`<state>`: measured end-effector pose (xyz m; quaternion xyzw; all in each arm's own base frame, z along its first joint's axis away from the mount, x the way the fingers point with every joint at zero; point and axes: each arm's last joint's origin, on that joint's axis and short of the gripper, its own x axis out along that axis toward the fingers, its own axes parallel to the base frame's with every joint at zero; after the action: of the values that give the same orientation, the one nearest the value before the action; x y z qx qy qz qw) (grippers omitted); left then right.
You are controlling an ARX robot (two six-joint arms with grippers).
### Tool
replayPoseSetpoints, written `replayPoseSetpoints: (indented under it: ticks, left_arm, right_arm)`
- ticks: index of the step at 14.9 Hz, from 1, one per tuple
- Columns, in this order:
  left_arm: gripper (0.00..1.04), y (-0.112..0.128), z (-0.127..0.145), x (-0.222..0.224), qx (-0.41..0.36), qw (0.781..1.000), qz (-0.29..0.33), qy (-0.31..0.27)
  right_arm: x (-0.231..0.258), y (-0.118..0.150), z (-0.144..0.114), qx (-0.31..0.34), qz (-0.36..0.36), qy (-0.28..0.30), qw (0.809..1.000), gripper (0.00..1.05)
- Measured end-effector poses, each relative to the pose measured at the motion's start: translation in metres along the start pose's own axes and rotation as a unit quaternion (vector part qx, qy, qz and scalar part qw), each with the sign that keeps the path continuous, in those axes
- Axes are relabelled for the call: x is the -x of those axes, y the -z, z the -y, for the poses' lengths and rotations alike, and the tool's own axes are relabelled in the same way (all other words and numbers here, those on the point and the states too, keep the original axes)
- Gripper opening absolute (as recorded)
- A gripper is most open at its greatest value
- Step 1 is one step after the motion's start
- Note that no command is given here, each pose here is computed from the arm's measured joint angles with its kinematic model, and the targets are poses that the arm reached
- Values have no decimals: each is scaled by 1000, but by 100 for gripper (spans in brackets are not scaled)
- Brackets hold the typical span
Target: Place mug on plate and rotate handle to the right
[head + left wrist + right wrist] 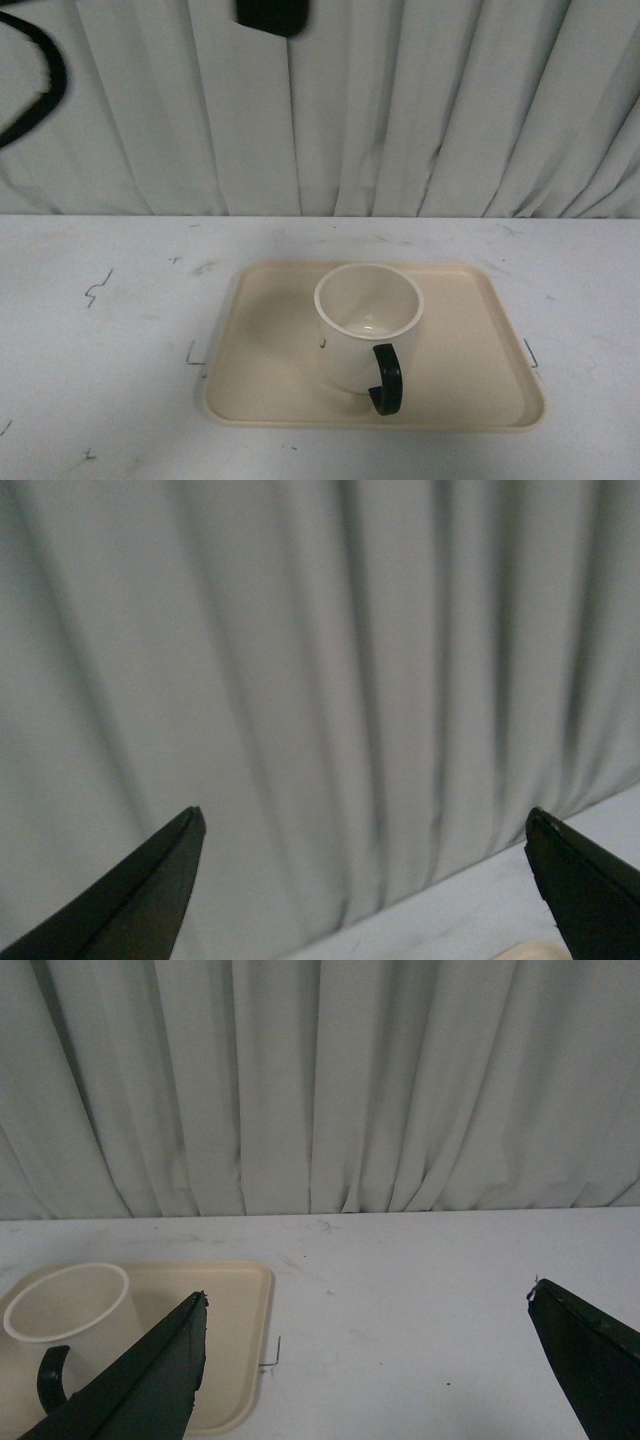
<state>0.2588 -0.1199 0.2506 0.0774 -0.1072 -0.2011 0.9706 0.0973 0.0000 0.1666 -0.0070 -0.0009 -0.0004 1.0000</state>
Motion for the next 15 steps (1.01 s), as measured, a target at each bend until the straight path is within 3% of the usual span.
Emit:
replayPoseSetpoints:
  ticks: [2,4,6,15]
  left_arm:
    - [76,20,-10,26,38,981,-117,-148]
    - [51,33,-28,64,61,970,-118,-205]
    - [2,49,-40,119,76,970,-115,-200]
    - [2,59,-50,170,75,969,-106,-211]
  right_arm:
    - [0,0,0,0,0,0,1000,98]
    - [0,0,0,0,0,0,1000,98]
    - [0,0,0,0,0,0,1000,98]
    - [0,0,0,0,0,0,1000,98]
